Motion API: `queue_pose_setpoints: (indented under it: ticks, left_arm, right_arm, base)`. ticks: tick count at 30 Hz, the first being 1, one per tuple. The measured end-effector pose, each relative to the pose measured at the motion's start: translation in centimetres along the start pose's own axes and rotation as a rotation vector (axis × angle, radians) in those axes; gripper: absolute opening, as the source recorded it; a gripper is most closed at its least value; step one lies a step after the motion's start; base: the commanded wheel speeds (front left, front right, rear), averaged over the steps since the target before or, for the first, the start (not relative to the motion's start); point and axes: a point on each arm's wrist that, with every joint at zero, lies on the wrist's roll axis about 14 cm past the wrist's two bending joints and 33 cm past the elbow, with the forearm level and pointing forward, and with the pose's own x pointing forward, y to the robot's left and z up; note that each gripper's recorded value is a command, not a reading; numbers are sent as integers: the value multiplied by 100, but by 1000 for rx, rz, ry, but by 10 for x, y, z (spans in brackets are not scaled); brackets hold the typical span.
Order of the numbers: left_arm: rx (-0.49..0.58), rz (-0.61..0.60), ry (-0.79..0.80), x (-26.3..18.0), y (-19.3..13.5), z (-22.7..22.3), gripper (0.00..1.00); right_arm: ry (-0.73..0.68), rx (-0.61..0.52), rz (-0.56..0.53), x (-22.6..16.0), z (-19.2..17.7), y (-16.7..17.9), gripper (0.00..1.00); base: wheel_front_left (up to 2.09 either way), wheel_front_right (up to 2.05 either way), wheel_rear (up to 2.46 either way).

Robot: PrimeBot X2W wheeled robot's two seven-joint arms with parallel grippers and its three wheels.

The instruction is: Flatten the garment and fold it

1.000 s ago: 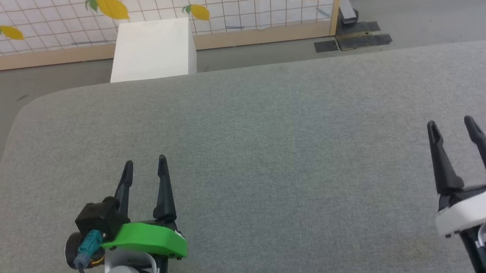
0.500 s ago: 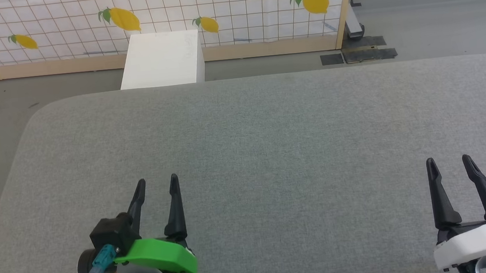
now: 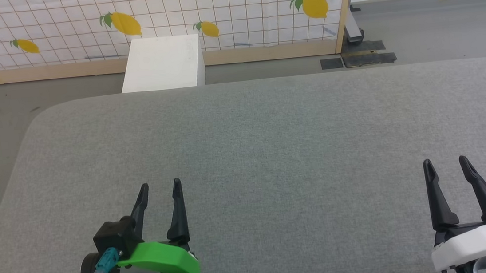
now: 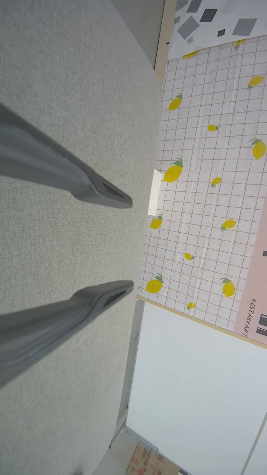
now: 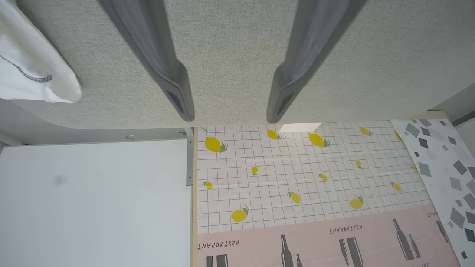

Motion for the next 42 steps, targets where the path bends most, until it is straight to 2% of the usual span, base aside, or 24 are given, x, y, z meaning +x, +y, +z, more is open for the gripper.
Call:
queue_pose_setpoints:
  ticks: [1, 2, 42]
  left_arm:
    - [0, 0, -1, 0, 0, 0, 100]
    - [0, 0, -1, -1, 0, 0, 0]
    - [28, -4, 9, 2, 0, 4, 0]
  right_arm:
    - [0, 0, 0, 0, 0, 0, 100]
    - [0, 0, 0, -1, 0, 0, 0]
    - [23, -17, 9, -1, -4, 3, 0]
  base:
    - [0, 0, 0]
    - [0, 0, 0]
    - [0, 0, 0]
